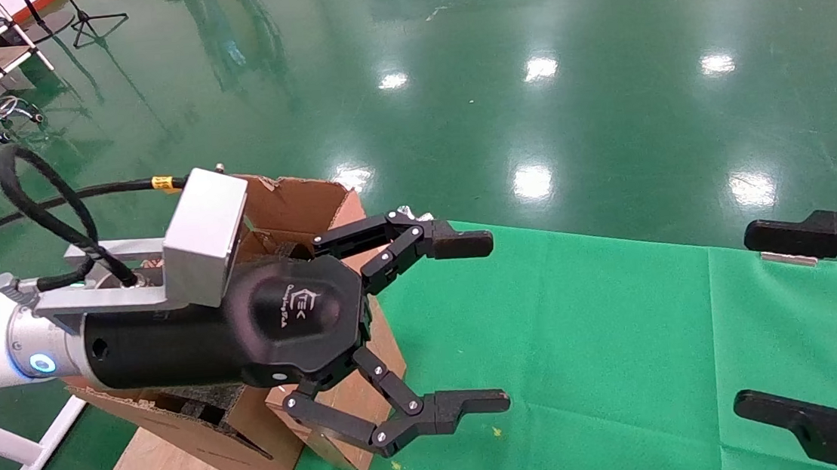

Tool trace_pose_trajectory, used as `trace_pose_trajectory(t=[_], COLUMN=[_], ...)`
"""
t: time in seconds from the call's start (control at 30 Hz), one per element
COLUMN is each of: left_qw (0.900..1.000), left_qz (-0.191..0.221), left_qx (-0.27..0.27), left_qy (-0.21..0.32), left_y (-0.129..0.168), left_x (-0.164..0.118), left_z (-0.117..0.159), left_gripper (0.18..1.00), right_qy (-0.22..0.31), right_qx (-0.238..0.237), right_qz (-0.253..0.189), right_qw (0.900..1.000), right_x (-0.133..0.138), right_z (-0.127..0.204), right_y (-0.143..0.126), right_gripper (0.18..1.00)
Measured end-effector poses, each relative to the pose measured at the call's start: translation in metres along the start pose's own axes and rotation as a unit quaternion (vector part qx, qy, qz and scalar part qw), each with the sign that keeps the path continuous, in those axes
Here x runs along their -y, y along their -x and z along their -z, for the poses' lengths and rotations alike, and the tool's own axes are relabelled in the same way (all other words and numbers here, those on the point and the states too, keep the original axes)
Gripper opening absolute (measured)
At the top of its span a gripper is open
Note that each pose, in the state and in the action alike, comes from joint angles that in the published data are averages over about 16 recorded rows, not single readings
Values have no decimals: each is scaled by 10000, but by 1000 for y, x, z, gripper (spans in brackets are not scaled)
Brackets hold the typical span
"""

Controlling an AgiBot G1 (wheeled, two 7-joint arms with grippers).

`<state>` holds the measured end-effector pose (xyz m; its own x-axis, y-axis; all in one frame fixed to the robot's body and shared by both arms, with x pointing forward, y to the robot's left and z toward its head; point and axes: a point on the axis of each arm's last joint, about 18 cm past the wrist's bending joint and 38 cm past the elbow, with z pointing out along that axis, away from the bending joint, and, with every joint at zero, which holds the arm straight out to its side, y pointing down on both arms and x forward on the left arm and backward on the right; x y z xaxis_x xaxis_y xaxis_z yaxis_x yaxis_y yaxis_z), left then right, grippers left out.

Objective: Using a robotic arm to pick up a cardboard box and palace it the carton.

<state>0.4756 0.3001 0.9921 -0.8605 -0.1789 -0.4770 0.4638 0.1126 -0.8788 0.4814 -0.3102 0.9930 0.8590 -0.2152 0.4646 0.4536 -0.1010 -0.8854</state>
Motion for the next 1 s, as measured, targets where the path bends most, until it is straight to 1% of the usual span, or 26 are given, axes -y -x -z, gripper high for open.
trace_pose_trajectory(t=[0.6,0.77,1.0], left_qw=[10000,9995,9959], left_qz=[-20,-68,-49], left_qx=[16,161,499], left_qy=[28,246,747], left_y=[1,7,22], left_x=[0,-5,-18], left_z=[0,1,4], left_gripper=[1000,1000,1000], right_qy=[0,0,0], right_qx=[0,0,-1], right_qz=[0,0,0], right_qw=[10000,10000,10000], right_x=[0,0,0], right_z=[0,0,0], right_y=[0,0,0], right_gripper=[1001,1001,991])
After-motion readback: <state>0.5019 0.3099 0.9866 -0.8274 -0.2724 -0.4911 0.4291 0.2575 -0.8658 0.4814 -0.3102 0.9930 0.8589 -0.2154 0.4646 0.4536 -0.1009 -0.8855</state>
